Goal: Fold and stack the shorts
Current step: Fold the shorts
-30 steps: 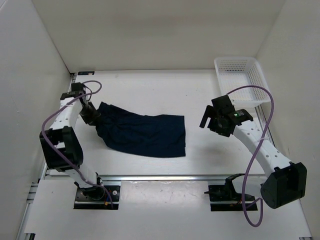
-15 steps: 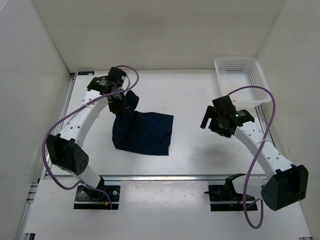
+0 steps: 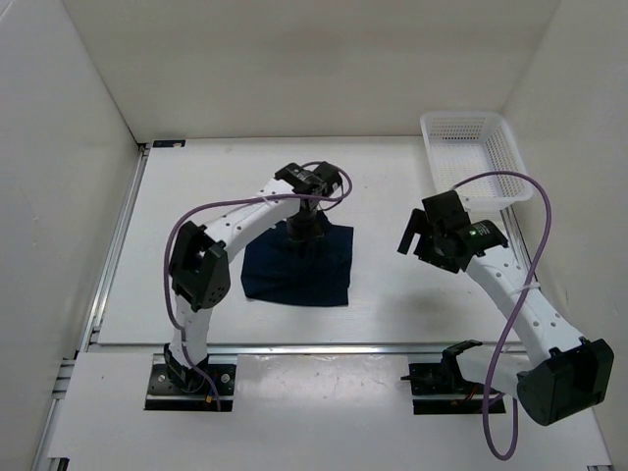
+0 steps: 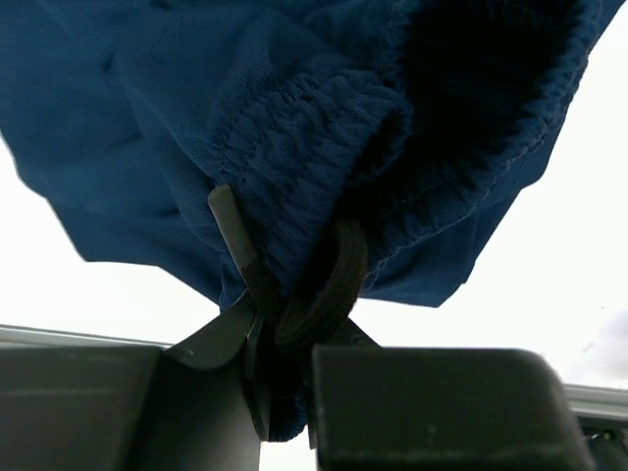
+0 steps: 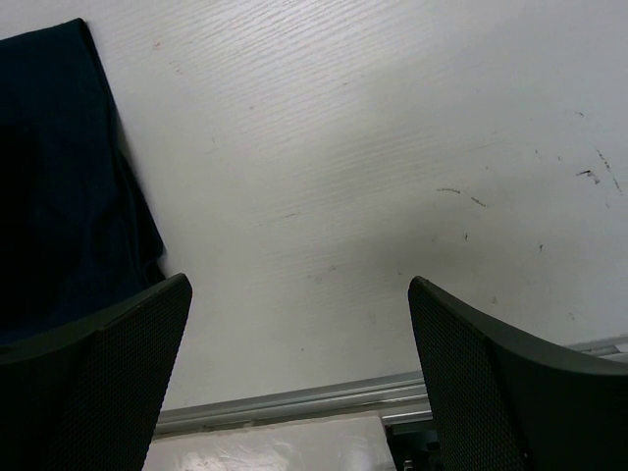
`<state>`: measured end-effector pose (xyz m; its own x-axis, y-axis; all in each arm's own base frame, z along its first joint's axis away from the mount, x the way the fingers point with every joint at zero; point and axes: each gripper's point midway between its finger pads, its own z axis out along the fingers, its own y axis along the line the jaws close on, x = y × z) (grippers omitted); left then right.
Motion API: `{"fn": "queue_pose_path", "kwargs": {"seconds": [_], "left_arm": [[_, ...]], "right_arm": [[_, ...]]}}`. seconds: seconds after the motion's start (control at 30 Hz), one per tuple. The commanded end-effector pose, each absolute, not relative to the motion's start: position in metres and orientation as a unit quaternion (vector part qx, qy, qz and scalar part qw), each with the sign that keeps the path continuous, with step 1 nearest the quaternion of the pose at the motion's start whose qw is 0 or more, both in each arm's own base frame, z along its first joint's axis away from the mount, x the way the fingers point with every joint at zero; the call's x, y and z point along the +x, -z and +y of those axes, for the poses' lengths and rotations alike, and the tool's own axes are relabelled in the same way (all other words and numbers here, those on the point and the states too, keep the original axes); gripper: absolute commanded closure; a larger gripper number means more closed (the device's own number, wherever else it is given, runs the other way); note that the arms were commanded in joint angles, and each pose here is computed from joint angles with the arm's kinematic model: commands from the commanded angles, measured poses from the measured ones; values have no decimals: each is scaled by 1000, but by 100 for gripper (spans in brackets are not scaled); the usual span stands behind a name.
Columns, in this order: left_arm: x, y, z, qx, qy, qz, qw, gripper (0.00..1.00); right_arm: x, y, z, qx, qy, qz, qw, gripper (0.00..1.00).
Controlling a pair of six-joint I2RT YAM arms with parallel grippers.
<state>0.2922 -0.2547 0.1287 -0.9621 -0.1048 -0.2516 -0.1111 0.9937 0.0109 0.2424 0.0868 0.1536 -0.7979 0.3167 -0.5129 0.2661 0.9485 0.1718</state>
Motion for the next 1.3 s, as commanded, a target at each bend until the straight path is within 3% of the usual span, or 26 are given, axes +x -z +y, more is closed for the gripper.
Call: {"fn": "queue_pose_path", "kwargs": {"seconds": [0.0,0.07,0.13,0.17,0.23,0.27,0.33,0.4,0.43,0.57,0.83,1.1,1.27], "left_arm": [[297,-142,-278,-81,11,985,151,90],[296,-136,-297,-77,27,987,139,90],[292,-132,-324,-60,72,989,115,80],[293,-130,-337,-24,97,989,105,65],[286,-137,-355,14,136,987,87,52],[289,-148,-358,25,144,984,98,50],[298,-169,-347,17,156,981,115,20],[301,-199,-330,18,184,973,137,19],[300,-211,-325,18,206,969,136,12],[311,-259,-277,-10,246,950,193,12],[295,-248,-187,-73,190,957,207,14],[283,-243,-157,-102,193,952,216,15],[280,-240,-153,-102,189,953,215,15]], "right_arm": [[238,-154,80,156,-34,945,284,5],[236,-151,80,156,-32,947,280,5],[234,-148,79,156,-29,948,276,5],[232,-145,78,155,-27,949,273,5],[230,-141,78,155,-24,951,268,5],[228,-139,76,155,-24,951,267,5],[226,-135,78,153,-28,952,262,5],[226,-134,83,147,-42,952,264,5],[225,-130,86,144,-50,954,259,5],[233,-134,115,106,-122,952,259,5],[248,-133,211,-24,-257,942,213,6],[259,-107,251,-52,-314,935,158,1],[271,-102,269,-65,-321,932,155,4]]}}
